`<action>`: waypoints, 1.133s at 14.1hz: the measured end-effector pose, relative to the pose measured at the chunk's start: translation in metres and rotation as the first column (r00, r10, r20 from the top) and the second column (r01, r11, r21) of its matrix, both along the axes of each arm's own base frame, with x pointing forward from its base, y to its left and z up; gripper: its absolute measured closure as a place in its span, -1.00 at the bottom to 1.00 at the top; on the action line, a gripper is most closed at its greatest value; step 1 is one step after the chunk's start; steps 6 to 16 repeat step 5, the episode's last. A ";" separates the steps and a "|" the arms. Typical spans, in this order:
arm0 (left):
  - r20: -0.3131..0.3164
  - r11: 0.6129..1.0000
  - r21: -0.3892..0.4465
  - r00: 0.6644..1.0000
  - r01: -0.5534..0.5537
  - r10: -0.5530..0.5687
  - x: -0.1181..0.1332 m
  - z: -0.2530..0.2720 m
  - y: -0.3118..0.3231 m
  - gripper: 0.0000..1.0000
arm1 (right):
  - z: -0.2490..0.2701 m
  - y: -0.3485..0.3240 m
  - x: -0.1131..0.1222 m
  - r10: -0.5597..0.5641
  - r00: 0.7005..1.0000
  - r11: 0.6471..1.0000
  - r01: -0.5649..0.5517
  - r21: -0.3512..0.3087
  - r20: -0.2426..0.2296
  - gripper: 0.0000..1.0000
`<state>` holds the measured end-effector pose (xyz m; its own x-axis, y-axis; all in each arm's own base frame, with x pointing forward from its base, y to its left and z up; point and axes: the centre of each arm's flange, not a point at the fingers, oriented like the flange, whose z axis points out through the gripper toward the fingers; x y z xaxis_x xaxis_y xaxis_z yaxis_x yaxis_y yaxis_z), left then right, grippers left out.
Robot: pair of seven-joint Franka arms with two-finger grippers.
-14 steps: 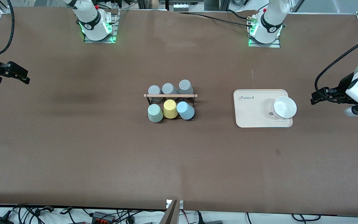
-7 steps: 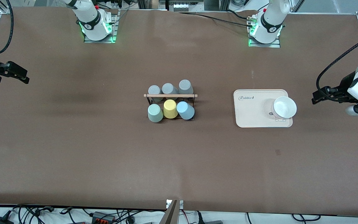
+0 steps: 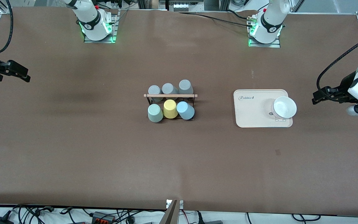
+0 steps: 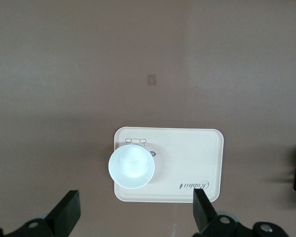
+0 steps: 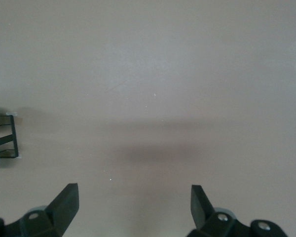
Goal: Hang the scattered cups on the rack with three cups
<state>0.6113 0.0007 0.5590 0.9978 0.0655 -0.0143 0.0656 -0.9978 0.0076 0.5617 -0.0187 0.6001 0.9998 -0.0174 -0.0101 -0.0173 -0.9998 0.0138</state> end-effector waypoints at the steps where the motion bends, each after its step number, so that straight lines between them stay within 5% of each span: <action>1: 0.000 1.000 0.000 1.000 0.000 0.000 0.000 0.000 0.000 -1.00 | 0.000 0.000 0.000 0.000 1.000 1.000 0.000 0.004 0.000 -1.00; 16: 0.000 1.000 0.000 1.000 0.000 0.000 0.000 0.000 0.000 -1.00 | 0.001 0.001 0.000 -0.001 1.000 1.000 0.001 0.010 0.001 -1.00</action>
